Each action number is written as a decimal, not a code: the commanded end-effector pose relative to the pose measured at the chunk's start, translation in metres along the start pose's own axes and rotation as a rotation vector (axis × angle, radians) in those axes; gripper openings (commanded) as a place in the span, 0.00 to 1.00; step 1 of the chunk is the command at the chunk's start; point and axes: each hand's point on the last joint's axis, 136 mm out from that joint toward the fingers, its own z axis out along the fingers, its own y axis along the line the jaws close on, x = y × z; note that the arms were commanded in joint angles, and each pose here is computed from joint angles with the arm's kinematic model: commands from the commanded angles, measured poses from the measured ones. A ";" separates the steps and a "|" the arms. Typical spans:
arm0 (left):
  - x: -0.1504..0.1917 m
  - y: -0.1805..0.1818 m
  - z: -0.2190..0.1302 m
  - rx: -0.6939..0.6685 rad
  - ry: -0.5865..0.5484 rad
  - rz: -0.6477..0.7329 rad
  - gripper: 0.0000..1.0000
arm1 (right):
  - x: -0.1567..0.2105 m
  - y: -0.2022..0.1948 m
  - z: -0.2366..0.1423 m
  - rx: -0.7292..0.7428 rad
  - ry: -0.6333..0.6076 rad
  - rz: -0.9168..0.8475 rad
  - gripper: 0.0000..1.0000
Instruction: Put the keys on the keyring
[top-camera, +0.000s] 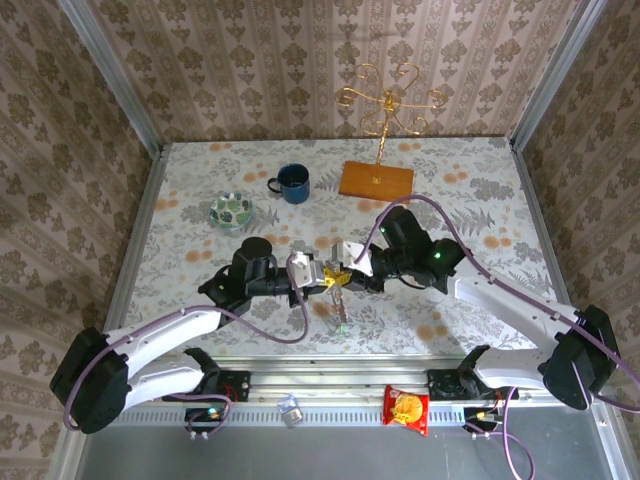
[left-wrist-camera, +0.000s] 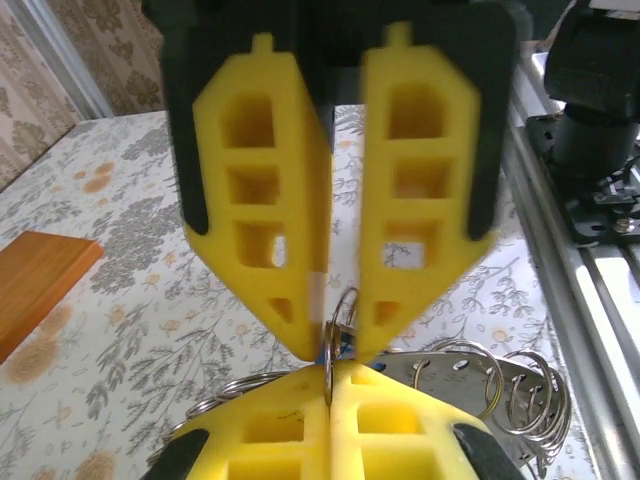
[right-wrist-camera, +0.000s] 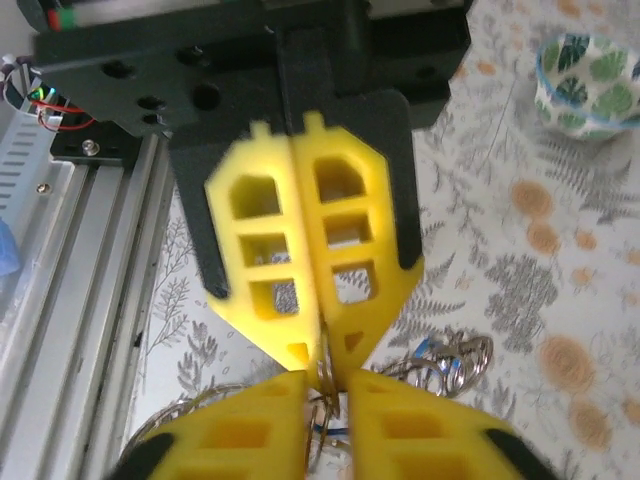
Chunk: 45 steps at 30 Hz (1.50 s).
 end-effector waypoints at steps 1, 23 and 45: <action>-0.015 0.007 -0.002 -0.037 -0.070 0.028 0.00 | -0.009 -0.004 -0.011 0.044 -0.123 0.089 0.33; -0.017 0.005 -0.003 -0.044 -0.119 0.015 0.00 | 0.014 -0.009 -0.008 0.096 -0.113 0.207 0.00; -0.026 -0.007 0.001 0.019 -0.239 -0.007 0.00 | 0.001 -0.004 -0.013 0.073 -0.252 0.146 0.34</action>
